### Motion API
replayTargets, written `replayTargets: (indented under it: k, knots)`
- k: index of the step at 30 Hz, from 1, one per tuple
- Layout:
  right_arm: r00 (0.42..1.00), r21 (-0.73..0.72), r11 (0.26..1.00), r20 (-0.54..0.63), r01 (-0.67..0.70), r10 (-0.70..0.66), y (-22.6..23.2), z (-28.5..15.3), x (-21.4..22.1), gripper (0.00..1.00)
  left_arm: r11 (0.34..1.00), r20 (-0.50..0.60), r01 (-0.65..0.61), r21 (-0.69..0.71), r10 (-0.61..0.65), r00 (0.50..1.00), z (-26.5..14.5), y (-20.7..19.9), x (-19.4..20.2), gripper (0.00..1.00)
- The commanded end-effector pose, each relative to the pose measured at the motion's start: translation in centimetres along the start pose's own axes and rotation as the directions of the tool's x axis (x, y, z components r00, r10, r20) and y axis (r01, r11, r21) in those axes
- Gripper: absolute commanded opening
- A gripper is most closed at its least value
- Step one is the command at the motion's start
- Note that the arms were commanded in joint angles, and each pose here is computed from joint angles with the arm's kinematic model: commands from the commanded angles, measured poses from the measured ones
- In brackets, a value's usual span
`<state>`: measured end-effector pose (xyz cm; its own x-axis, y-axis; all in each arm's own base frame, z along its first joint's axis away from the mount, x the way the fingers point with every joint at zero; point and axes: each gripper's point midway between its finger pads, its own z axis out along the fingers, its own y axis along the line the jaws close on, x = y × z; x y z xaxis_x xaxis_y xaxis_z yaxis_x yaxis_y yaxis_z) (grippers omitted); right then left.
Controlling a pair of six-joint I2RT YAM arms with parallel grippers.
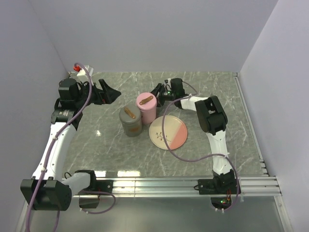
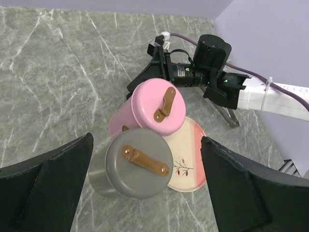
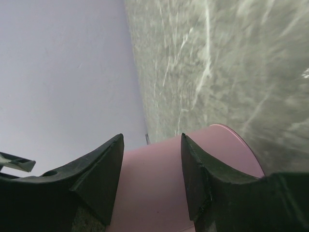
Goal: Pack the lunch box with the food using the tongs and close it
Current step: Move the packing box to the center of the board.
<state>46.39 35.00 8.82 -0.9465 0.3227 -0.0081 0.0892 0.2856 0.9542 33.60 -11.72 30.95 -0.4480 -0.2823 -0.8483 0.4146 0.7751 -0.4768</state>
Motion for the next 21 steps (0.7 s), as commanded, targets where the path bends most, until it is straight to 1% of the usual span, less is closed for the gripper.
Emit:
replayTargets:
  k: [1,8,9,10,21]
  knots:
    - [0.997,-0.05,0.998,-0.066,0.032,-0.036,2.6,0.8,2.7,0.58,0.999,0.029,-0.013,0.03,0.012,1.0,-0.3,-0.5,-0.8,0.99]
    - [0.993,-0.03,0.999,-0.116,0.016,-0.019,2.3,2.4,5.9,0.58,0.999,0.025,-0.002,0.043,0.001,1.0,-0.6,-0.6,-0.5,1.0]
    - [0.992,-0.031,0.999,-0.122,0.015,-0.019,2.3,2.6,6.2,0.58,1.0,0.039,0.004,0.018,-0.005,0.999,-0.9,0.3,-0.9,0.99]
    - [0.99,-0.031,0.999,-0.136,0.014,-0.019,2.3,2.8,7.0,0.58,1.0,0.037,0.006,0.021,-0.007,0.999,-1.0,0.3,-0.9,0.99]
    - [0.979,-0.036,0.999,-0.2,0.021,-0.028,3.0,2.6,10.8,0.58,1.0,0.046,0.02,0.011,-0.02,0.999,-1.3,1.3,-1.2,0.99]
